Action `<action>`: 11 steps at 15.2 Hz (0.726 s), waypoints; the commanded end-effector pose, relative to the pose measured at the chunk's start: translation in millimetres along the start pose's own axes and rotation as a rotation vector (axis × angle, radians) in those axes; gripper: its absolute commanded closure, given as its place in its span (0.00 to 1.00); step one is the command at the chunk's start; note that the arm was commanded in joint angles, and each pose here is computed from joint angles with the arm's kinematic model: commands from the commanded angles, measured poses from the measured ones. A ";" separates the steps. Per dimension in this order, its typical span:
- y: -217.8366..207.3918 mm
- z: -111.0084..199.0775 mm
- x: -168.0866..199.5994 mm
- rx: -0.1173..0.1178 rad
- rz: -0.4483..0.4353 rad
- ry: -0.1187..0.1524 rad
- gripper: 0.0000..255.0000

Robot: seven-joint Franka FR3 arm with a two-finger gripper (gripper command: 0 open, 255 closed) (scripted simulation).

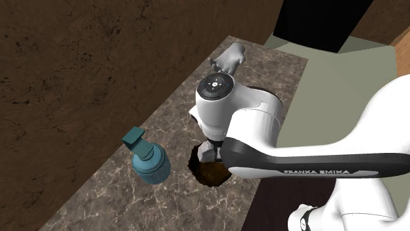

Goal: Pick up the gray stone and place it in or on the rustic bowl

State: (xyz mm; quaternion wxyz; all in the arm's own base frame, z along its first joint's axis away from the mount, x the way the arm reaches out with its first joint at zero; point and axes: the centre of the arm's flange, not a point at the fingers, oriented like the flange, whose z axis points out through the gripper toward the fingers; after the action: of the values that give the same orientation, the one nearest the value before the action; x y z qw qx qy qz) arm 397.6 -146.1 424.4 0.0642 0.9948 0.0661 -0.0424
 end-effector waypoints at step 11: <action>0.0 -50.2 0.0 0.000 0.000 0.001 0.00</action>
State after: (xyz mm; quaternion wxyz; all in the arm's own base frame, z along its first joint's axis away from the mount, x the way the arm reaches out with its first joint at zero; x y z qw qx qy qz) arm 400.4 -140.7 464.0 0.0646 0.9949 0.0661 -0.0412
